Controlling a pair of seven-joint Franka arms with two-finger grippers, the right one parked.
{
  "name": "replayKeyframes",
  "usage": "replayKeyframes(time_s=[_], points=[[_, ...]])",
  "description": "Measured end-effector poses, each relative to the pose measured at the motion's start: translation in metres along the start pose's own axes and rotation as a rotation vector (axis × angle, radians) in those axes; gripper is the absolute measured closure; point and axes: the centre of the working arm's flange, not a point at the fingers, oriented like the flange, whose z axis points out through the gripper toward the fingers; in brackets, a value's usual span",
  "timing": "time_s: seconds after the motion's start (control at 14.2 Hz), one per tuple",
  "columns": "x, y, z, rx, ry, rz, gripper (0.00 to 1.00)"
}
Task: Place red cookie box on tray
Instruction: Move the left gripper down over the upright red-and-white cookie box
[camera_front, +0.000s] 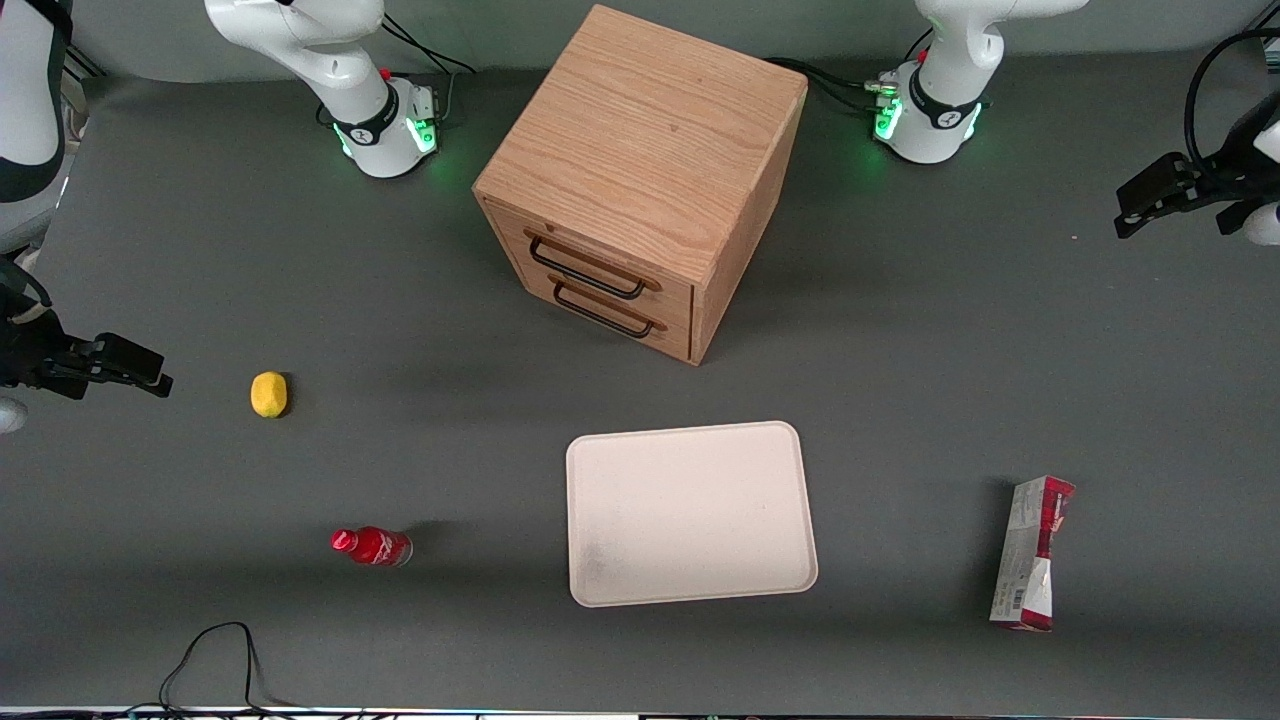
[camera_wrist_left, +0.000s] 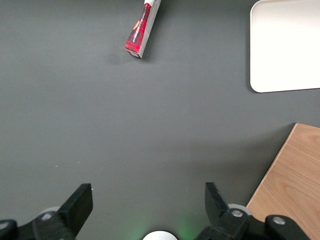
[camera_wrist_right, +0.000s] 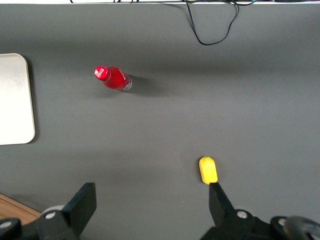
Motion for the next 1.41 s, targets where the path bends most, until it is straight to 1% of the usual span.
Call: replayKeyframes(time_s=[0.21,0.28,0.42,0.56,0.7,0.77,0.85,0.99,1.13,1.27,1.41], points=[[0.002,0.0,0.007,0.001,-0.01,0.0,0.0],[0.004,0.0,0.008,0.0,-0.006,0.0,0.0],[0.011,0.0,0.009,-0.001,0.021,0.003,0.0],[0.023,0.001,0.022,-0.002,0.021,0.039,0.0],[0.051,0.003,0.045,-0.002,0.034,0.086,0.0],[0.068,0.003,0.06,0.009,0.034,0.107,0.0],[0.088,0.003,0.076,0.021,0.029,0.13,0.0],[0.129,0.004,0.111,0.028,0.013,0.197,0.0],[0.166,0.002,0.149,0.042,0.01,0.277,0.0],[0.196,0.0,0.193,0.064,0.026,0.368,0.0],[0.219,-0.003,0.239,0.074,0.051,0.419,0.0]])
